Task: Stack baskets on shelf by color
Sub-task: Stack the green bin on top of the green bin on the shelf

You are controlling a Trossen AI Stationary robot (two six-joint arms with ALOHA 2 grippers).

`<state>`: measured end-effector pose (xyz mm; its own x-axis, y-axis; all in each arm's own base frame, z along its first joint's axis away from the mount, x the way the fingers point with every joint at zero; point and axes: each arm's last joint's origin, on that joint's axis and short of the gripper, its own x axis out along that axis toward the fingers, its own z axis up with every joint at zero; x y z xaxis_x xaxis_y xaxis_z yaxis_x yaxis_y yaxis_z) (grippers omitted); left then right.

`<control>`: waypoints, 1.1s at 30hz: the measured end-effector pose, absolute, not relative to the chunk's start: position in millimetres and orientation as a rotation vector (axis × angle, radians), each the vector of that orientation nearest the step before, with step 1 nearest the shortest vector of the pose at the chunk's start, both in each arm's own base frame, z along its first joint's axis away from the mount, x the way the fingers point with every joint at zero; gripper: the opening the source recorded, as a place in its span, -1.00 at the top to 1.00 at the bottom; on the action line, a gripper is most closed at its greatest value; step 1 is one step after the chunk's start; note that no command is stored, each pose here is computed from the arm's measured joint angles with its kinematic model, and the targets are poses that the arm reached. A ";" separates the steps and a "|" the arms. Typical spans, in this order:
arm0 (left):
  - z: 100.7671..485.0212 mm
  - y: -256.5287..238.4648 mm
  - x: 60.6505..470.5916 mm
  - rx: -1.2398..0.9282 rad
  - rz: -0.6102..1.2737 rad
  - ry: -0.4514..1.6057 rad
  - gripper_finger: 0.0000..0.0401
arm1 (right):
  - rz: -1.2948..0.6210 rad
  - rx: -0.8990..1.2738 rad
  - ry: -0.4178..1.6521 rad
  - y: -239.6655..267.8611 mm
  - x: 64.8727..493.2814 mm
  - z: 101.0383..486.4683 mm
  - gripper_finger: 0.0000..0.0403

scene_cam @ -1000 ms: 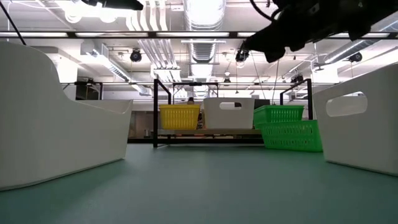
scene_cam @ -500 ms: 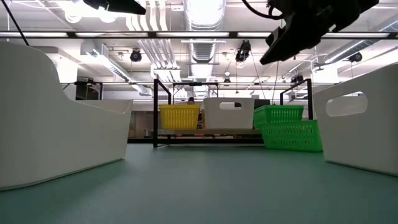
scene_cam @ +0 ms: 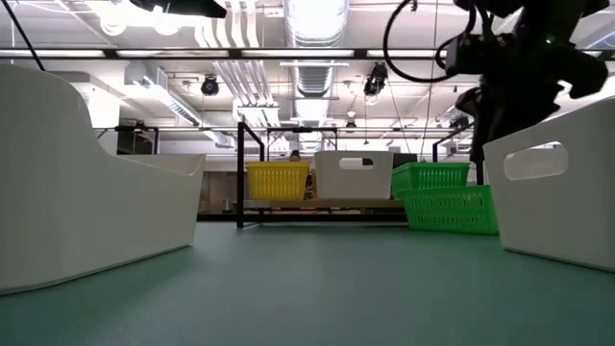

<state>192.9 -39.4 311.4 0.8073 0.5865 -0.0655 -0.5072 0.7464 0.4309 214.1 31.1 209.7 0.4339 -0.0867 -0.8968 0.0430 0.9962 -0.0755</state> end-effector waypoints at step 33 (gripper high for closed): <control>311.5 -39.4 192.9 0.410 0.603 0.201 -0.01 | -0.170 0.212 1.212 31.5 207.0 209.5 0.22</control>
<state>192.9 -39.4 311.5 0.8074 0.5864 -0.0647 -0.5077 0.7464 0.4302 207.0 31.5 209.5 0.3423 -0.0162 -0.9394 0.2423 0.9675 0.0716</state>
